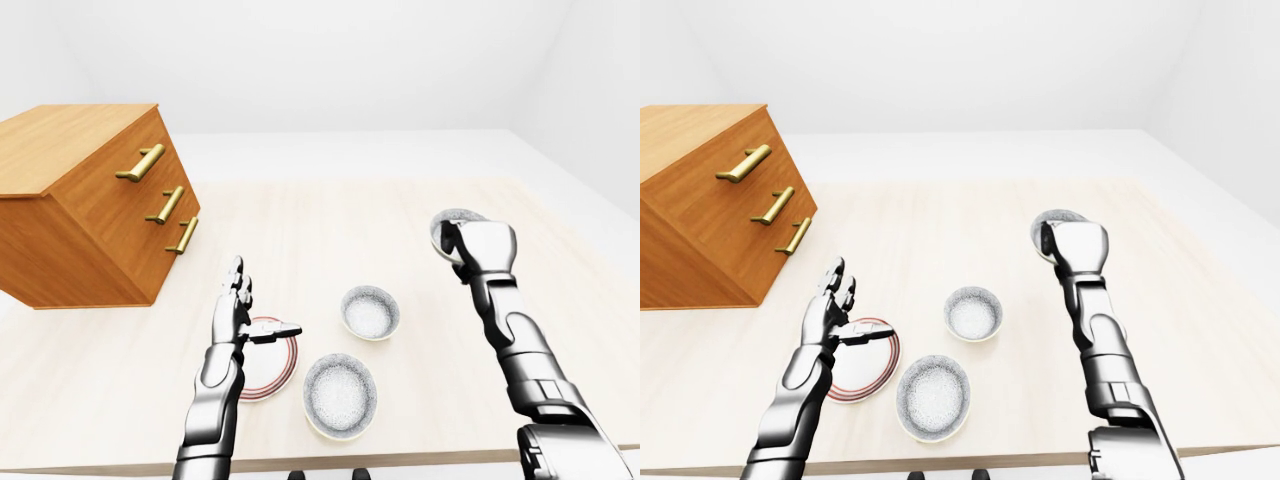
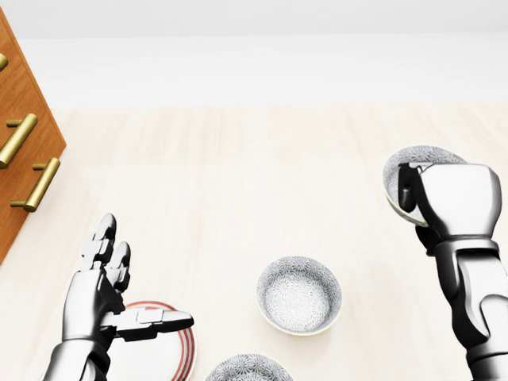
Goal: Stack the bowl at the front on the bowl in the middle.
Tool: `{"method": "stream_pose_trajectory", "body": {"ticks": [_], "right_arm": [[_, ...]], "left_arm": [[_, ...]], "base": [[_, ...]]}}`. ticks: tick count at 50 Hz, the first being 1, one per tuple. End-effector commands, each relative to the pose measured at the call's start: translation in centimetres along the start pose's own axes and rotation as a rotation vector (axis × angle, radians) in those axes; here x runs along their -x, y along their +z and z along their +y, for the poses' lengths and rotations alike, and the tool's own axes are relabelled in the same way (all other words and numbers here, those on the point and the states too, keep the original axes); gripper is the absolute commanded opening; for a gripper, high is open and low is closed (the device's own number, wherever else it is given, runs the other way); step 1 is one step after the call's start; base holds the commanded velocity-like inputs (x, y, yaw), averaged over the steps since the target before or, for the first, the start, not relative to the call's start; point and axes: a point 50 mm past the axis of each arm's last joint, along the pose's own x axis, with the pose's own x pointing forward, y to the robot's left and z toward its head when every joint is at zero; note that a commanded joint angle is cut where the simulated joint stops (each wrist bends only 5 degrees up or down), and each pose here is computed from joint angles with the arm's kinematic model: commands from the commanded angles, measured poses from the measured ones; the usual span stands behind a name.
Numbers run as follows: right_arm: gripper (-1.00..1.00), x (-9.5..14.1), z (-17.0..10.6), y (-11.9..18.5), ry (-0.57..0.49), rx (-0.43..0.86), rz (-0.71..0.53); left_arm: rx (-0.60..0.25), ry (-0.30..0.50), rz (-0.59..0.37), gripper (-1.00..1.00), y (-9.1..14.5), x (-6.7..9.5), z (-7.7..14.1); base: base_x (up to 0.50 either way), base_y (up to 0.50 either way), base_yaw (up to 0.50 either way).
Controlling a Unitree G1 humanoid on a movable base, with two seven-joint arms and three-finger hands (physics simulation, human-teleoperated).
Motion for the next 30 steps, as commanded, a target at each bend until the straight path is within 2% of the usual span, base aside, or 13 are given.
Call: {"method": "stream_pose_trajectory", "body": {"ticks": [1,13,21,29,30], "right_arm": [[-1.0,-1.2,-9.4,0.8,-0.323,0.049,-0.066],[-1.0,-0.9,-11.4,3.3,-0.309,0.003,-0.123],[-1.0,0.2,-10.8,4.7,-0.229,-0.048,-0.149],[-1.0,0.9,-11.1,5.7,-0.204,-0.094,-0.167],[-1.0,1.5,-11.0,6.4,-0.19,-0.113,-0.185]], "left_arm": [[0.001,0.0,-0.005,1.0,0.1,0.0,0.0],[0.004,0.002,0.005,1.0,-0.1,-0.1,0.2],[0.003,0.002,-0.013,1.0,0.3,0.0,0.1],[0.003,0.002,-0.016,1.0,0.4,0.0,0.1],[0.004,0.003,-0.008,1.0,0.2,0.0,0.1]], "base": [[0.0,0.0,0.0],[0.0,0.0,0.0],[0.0,0.0,0.0],[0.0,0.0,0.0],[0.0,0.0,0.0]]}}
